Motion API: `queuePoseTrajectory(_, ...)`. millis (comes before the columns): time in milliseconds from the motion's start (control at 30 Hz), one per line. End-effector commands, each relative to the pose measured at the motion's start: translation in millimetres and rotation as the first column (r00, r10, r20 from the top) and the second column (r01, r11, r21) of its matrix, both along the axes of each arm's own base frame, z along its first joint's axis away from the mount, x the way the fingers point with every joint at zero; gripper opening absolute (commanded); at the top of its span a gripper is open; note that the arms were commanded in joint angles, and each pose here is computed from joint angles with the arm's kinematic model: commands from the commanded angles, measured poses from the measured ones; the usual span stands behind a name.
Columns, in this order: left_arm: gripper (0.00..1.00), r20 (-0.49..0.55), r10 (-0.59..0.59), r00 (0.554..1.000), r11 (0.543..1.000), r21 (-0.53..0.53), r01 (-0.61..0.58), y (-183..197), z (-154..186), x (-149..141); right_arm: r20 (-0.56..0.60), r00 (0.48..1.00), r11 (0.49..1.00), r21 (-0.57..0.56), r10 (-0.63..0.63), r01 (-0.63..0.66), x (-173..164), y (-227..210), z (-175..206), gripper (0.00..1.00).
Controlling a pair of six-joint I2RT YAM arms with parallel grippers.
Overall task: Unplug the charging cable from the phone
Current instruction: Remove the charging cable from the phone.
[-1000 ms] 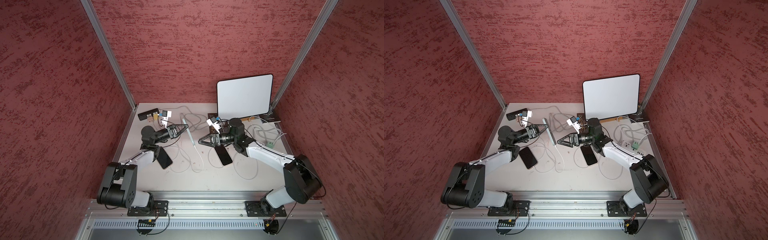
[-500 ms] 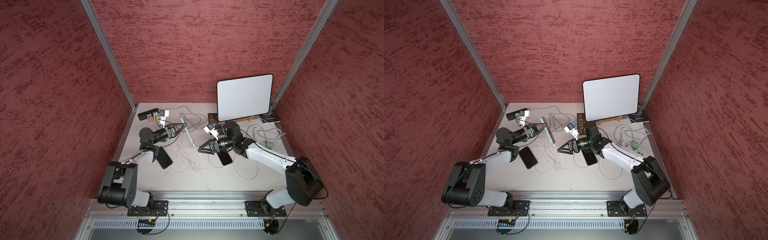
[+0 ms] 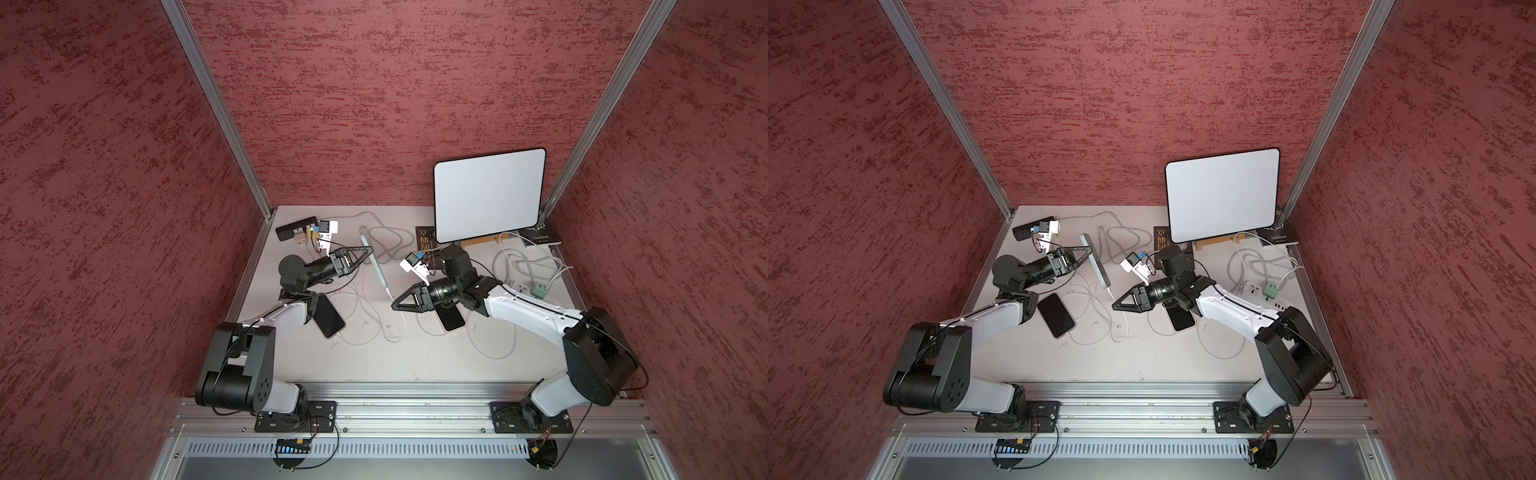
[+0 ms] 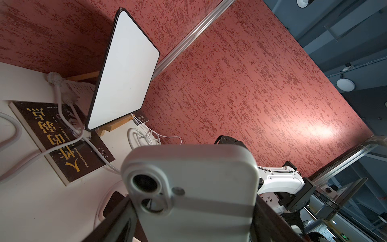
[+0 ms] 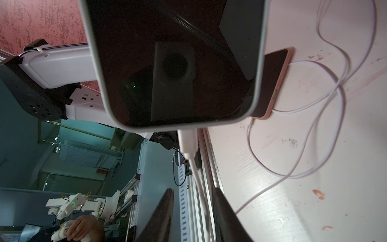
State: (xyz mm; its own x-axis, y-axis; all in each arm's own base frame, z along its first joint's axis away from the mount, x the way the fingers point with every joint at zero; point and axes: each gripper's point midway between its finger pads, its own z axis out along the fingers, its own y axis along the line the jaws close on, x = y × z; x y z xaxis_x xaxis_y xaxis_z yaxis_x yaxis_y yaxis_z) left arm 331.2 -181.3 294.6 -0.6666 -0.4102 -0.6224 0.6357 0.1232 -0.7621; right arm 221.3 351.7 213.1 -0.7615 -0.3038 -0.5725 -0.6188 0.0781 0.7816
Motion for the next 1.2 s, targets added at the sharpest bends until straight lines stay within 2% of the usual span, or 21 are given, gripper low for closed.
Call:
queuePoseTrajectory(0, 0.08, 0.041, 0.025, 0.999, 1.000, -0.017, -0.025, 4, 9, 1, 0.036, 0.999, 1.000, 0.018, -0.003, 0.003, 5, 6, 10, 0.23)
queuePoseTrajectory(300, 0.08, 0.038, 0.029, 0.999, 0.999, -0.017, -0.029, 5, 8, 1, 0.050, 0.999, 1.000, 0.012, -0.014, 0.013, 6, 5, 9, 0.00)
queuePoseTrajectory(800, 0.08, 0.042, 0.045, 0.998, 0.999, -0.024, -0.044, 7, 12, 3, 0.068, 0.998, 1.000, 0.004, -0.008, 0.007, 2, 2, 7, 0.00)
queuePoseTrajectory(1167, 0.09, 0.049, 0.113, 0.992, 0.993, -0.041, -0.111, 21, 17, 7, 0.057, 0.998, 1.000, -0.010, -0.006, 0.007, 1, 2, -3, 0.00)
